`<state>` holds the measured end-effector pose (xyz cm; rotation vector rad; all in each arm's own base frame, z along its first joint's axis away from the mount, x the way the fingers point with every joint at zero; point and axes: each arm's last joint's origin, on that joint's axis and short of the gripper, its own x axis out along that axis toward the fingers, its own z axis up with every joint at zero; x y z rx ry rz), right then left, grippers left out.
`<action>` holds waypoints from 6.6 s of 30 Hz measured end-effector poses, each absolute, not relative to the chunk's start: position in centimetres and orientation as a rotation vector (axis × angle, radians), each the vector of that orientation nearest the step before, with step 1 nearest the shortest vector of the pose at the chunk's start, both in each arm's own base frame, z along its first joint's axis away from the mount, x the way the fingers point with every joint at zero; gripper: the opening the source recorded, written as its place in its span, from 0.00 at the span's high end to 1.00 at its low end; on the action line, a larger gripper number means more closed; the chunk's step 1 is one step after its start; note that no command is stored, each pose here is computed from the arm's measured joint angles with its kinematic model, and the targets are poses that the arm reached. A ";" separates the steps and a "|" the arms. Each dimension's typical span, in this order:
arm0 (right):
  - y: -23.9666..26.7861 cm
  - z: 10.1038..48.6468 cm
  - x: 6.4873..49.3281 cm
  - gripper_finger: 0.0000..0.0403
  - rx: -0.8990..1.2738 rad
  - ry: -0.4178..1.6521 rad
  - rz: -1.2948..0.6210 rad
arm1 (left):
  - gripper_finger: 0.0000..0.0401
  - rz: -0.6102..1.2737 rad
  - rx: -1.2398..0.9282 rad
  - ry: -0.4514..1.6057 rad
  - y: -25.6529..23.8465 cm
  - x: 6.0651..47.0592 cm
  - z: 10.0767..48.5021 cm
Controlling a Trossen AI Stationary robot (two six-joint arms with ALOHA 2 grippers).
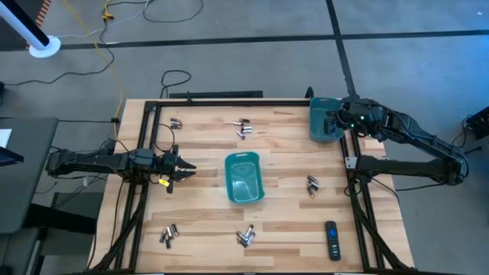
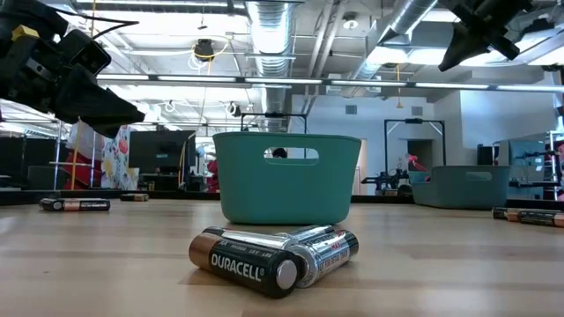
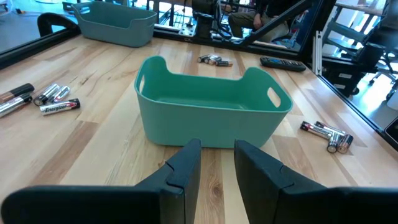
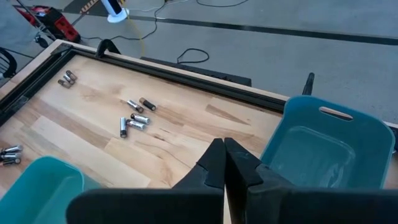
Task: Sort batteries
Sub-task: Move the blue bin to the center
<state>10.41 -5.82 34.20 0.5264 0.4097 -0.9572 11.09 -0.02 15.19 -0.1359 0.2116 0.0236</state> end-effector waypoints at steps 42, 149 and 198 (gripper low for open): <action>-18.2 26.5 6.0 0.56 1.053 0.996 -1.423 | 0.77 0.024 -0.136 0.212 0.0 11.1 15.2; 7.1 21.5 26.8 1.00 1.406 1.044 -0.973 | 0.77 0.015 -0.115 0.212 0.0 11.1 15.2; 6.5 19.7 25.2 0.90 1.272 1.133 -1.058 | 0.77 0.020 -0.174 0.212 0.0 11.1 15.2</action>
